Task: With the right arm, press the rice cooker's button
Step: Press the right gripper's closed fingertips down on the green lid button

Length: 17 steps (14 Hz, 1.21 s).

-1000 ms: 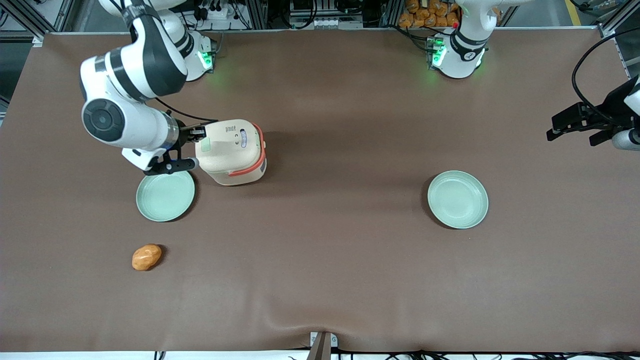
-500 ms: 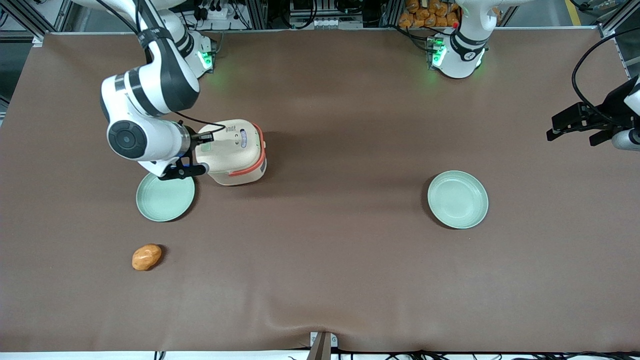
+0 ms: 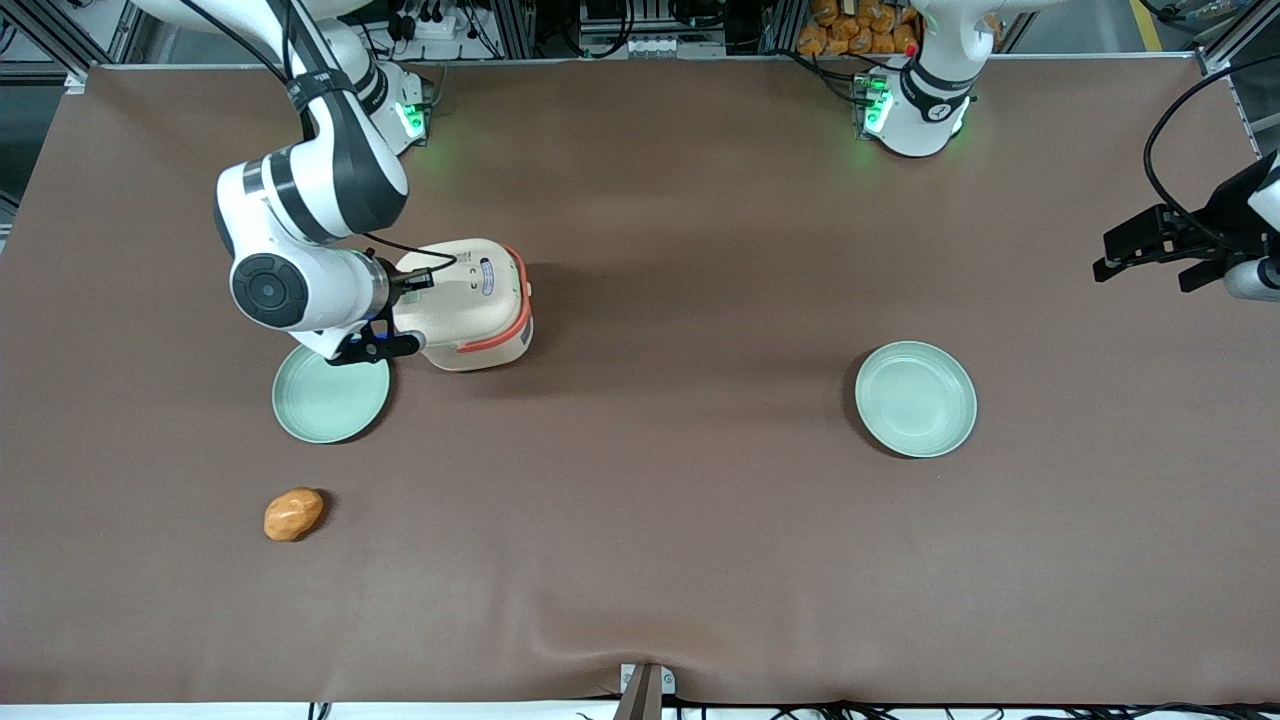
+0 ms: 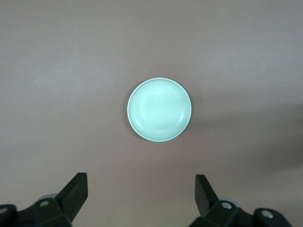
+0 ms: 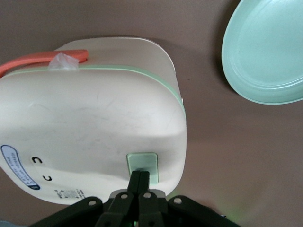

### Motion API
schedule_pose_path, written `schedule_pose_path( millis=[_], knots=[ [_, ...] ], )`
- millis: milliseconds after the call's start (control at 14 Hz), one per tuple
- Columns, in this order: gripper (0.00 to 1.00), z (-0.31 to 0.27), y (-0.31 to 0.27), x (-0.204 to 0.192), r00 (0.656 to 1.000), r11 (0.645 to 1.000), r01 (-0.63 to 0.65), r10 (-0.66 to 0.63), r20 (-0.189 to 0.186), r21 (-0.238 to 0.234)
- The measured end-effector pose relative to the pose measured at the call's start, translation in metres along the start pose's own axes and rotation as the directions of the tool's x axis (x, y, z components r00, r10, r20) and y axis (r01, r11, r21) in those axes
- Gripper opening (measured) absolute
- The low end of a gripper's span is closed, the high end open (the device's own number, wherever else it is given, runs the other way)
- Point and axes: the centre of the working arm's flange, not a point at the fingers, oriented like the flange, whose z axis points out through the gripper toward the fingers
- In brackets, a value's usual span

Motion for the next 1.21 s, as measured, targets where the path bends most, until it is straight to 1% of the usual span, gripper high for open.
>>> schedule_pose_path(
  millis=[429, 1214],
  knots=[
    [0.01, 0.0032, -0.0024, 0.0010, 1.000, 1.000, 0.004, -0.004, 0.006, -0.003],
    [0.01, 0.0071, -0.0027, 0.0036, 1.000, 1.000, 0.003, -0.003, 0.002, 0.000]
  ],
)
